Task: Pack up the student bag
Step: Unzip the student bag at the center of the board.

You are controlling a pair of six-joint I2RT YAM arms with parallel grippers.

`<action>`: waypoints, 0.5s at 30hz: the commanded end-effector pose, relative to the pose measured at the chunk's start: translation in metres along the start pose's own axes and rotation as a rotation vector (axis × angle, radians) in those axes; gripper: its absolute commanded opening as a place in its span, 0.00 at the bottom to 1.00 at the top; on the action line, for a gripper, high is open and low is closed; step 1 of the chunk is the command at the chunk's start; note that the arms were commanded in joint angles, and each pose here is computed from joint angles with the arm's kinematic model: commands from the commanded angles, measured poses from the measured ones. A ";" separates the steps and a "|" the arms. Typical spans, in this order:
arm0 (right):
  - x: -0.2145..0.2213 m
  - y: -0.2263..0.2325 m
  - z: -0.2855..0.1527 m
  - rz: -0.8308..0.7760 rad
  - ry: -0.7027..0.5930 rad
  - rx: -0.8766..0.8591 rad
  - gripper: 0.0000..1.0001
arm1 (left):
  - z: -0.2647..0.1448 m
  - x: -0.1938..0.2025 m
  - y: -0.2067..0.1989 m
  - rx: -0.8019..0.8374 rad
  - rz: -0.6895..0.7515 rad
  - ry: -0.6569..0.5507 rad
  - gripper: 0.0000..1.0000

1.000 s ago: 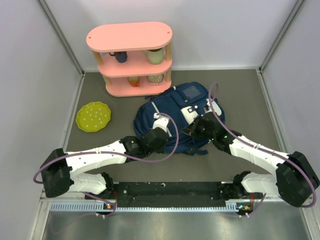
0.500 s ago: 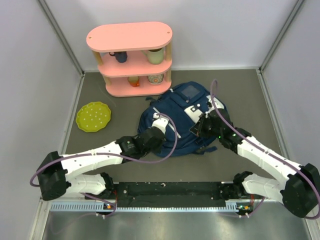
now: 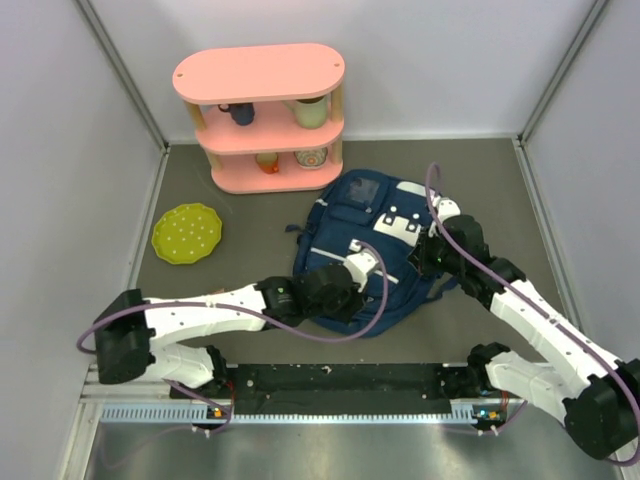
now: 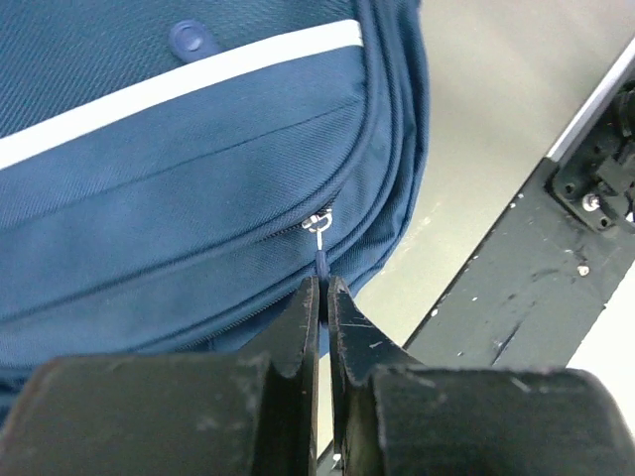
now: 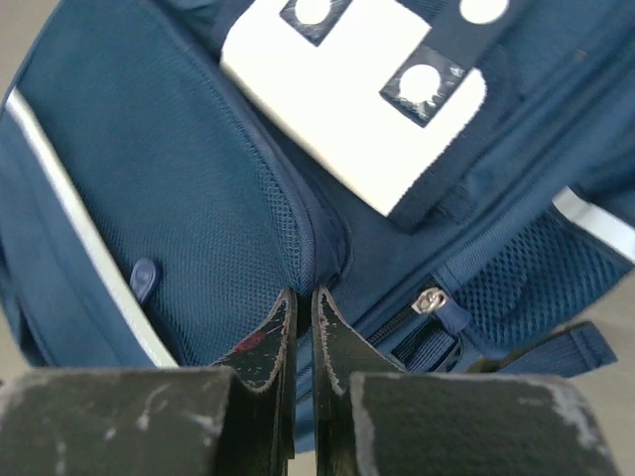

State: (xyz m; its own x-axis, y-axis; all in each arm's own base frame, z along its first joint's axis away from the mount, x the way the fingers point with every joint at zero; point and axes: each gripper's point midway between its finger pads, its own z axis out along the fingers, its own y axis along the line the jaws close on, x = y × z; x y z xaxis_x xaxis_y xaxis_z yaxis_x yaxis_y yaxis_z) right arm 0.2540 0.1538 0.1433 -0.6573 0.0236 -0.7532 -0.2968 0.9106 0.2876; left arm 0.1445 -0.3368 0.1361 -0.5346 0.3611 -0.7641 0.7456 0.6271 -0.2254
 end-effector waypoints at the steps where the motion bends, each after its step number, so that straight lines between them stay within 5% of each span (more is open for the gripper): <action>1: -0.087 -0.034 -0.014 -0.051 -0.300 0.173 0.00 | 0.009 0.009 -0.056 0.178 0.013 0.075 0.00; 15: -0.084 -0.034 0.009 -0.037 -0.280 0.149 0.00 | 0.033 0.046 0.001 -0.132 -0.020 0.147 0.00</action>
State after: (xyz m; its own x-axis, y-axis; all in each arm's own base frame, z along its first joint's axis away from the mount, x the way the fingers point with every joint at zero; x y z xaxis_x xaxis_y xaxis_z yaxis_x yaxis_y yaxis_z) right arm 0.2785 0.1360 0.1358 -0.6392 0.0036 -0.7691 -0.2501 0.9447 0.2122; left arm 0.1468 -0.3741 0.1169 -0.5693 0.3407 -0.7482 0.7029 0.6737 -0.2280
